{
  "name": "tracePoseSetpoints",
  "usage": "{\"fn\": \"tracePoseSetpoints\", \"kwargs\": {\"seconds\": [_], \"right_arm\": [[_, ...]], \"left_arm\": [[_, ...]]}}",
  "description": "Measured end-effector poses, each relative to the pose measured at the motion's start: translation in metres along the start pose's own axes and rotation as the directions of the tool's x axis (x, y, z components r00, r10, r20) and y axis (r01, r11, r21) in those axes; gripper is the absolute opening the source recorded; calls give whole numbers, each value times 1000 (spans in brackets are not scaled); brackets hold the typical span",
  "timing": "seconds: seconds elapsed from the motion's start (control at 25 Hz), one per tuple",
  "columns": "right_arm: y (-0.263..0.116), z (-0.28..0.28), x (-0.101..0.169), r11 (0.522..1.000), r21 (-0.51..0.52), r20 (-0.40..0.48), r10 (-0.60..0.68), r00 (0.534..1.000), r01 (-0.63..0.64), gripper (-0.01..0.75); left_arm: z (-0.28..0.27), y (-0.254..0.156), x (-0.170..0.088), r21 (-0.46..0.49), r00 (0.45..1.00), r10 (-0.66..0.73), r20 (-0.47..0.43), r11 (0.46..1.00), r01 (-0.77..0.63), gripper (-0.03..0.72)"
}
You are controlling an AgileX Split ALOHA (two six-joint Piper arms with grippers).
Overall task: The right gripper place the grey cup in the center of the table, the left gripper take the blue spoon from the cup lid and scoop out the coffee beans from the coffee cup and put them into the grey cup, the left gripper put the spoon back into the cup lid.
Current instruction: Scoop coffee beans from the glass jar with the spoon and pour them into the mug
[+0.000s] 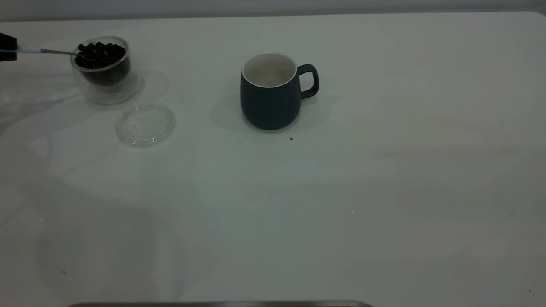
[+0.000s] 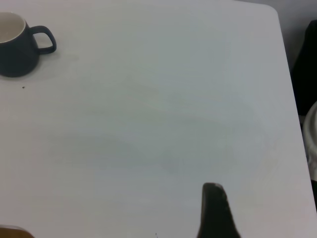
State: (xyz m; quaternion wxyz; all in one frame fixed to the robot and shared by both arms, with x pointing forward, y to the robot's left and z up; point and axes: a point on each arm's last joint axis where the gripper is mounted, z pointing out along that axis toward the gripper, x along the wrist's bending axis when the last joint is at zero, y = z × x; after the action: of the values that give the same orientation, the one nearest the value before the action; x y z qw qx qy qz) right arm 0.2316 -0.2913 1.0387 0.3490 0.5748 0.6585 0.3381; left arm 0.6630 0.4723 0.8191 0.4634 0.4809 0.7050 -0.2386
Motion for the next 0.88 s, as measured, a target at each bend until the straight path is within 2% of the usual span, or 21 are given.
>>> {"fn": "tracePoseSetpoints", "kwargs": {"seconds": [0.88], "right_arm": [[0, 0, 0, 1000, 0, 0, 0, 1000, 0, 459]], "left_arm": [[9, 1, -7, 8, 997, -74, 15, 997, 74, 132]]}}
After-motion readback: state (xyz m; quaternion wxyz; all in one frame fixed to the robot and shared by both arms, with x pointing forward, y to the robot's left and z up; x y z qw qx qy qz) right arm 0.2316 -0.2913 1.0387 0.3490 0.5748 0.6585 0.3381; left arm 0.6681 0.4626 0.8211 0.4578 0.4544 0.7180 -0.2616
